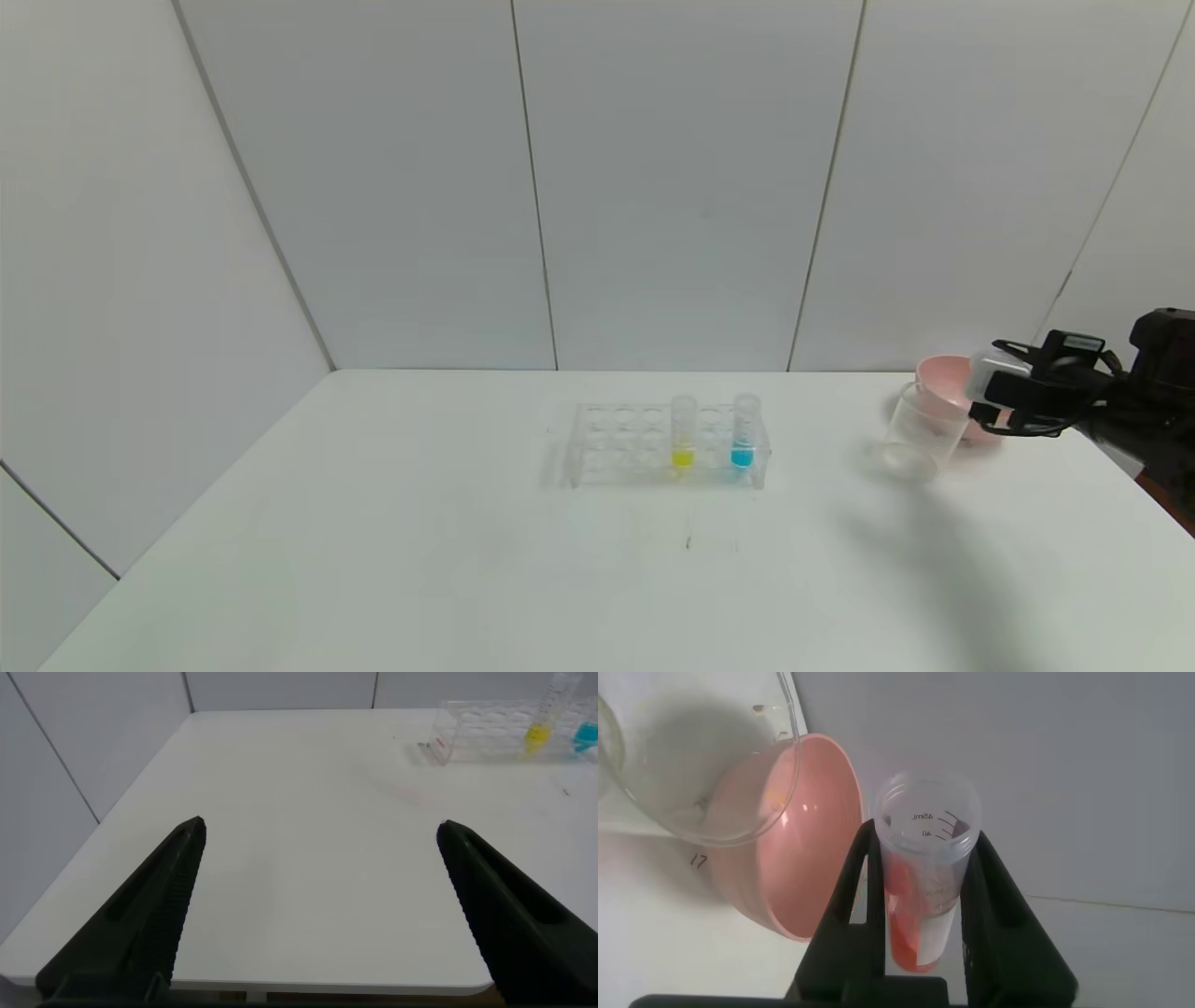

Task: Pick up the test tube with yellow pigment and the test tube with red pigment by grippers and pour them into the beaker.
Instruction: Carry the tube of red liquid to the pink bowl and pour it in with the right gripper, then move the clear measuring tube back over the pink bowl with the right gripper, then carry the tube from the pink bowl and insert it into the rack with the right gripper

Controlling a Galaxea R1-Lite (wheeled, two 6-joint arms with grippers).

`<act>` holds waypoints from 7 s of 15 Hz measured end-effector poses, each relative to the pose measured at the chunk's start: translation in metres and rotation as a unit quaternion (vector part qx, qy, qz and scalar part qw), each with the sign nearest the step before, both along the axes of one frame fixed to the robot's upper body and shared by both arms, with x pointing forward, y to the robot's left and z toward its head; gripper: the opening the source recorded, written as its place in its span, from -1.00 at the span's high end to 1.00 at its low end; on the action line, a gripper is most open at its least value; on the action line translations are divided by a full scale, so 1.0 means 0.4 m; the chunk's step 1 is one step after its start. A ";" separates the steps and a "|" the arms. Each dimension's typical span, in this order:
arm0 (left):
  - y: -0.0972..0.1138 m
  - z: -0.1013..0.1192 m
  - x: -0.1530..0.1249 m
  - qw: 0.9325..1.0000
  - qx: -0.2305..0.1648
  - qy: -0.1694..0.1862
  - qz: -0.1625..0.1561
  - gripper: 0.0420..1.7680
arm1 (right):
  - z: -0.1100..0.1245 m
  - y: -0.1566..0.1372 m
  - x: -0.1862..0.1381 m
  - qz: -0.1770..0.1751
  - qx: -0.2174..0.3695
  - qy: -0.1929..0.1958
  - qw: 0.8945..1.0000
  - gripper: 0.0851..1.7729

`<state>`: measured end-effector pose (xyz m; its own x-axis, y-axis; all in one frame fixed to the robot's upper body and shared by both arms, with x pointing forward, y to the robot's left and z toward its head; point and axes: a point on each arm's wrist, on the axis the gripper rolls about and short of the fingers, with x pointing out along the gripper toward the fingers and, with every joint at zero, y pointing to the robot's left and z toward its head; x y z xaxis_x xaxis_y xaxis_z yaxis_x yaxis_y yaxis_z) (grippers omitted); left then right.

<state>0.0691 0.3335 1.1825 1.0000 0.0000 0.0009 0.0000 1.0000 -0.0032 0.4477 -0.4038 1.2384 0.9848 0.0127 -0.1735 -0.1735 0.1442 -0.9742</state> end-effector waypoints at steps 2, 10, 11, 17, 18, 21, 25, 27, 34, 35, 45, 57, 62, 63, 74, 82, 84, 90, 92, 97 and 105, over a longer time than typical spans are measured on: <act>0.000 0.000 0.000 1.000 0.000 0.000 0.000 -1.00 | 0.008 0.007 0.009 -0.001 -0.016 -0.009 1.000 0.48; 0.000 0.000 0.000 1.000 0.000 0.000 0.000 -1.00 | 0.002 0.016 0.013 0.008 -0.024 -0.017 1.000 0.48; 0.000 0.000 0.000 1.000 0.000 0.000 0.000 -1.00 | 0.001 0.016 0.013 0.008 -0.025 -0.017 1.000 0.48; 0.000 0.000 0.000 1.000 0.000 0.000 0.000 -1.00 | -0.008 0.009 0.006 0.008 -0.061 -0.022 0.998 0.48; 0.000 0.000 0.000 1.000 0.000 0.000 0.000 -1.00 | -0.011 0.009 0.006 0.009 -0.061 -0.023 0.998 0.48; 0.000 0.000 0.000 1.000 0.000 0.000 0.000 -1.00 | -0.019 0.008 0.008 0.010 -0.066 -0.023 0.998 0.48; 0.000 0.000 0.000 1.000 0.000 0.000 0.000 -1.00 | -0.031 0.006 0.004 0.010 -0.077 -0.027 0.997 0.48; 0.000 0.000 0.000 1.000 0.000 0.000 0.000 -1.00 | -0.037 0.007 0.003 0.011 -0.086 -0.025 0.996 0.48; 0.000 0.000 0.000 1.000 0.000 0.000 0.000 -1.00 | -0.036 0.007 0.004 0.012 -0.089 -0.032 0.995 0.48; 0.000 0.000 0.000 1.000 0.000 0.000 0.000 -1.00 | -0.037 0.006 0.004 0.011 -0.090 -0.031 0.995 0.48; 0.000 0.000 0.000 1.000 0.000 0.000 0.000 -1.00 | -0.026 0.014 0.014 0.017 -0.114 -0.041 0.992 0.48; 0.000 0.000 0.000 1.000 0.000 0.000 0.000 -1.00 | -0.018 0.017 0.028 0.020 -0.147 -0.053 0.988 0.48; 0.000 0.000 0.000 1.000 0.000 0.000 0.000 -1.00 | -0.017 0.018 0.027 0.018 -0.152 -0.061 0.986 0.48; 0.000 0.000 0.000 1.000 0.000 0.000 0.000 -1.00 | -0.017 0.018 0.028 0.018 -0.153 -0.062 0.986 0.48; 0.000 0.000 0.000 1.000 0.000 0.000 0.000 -1.00 | 0.073 0.037 0.104 -0.085 0.089 -0.113 0.986 0.48; 0.000 0.000 0.000 1.000 0.000 0.000 0.000 -1.00 | 0.114 0.056 0.159 -0.172 0.510 -0.089 0.838 0.48; 0.000 0.000 0.000 1.000 0.000 0.000 0.000 -1.00 | 0.092 0.045 0.157 -0.211 0.567 -0.056 0.794 0.48; 0.000 0.000 0.000 1.000 0.000 0.000 0.000 -1.00 | 0.059 -0.007 0.166 -0.256 0.638 -0.050 0.724 0.48; 0.000 0.000 0.000 1.000 0.000 0.000 0.000 -1.00 | 0.043 -0.015 0.170 -0.264 0.637 -0.047 0.723 0.48; 0.000 0.000 0.000 1.000 0.000 0.000 0.000 -1.00 | 0.016 -0.022 0.175 -0.273 0.634 -0.042 0.722 0.05; 0.000 0.000 0.000 1.000 0.000 0.000 0.000 -1.00 | 0.175 -0.003 0.133 -0.220 0.644 -0.084 0.728 -0.57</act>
<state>0.0691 0.3335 1.1825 1.0000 0.0000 0.0009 0.0000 1.0000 -0.0028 0.5010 -0.4049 1.3086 0.9485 -0.2656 -0.1729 0.2722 0.9621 0.0154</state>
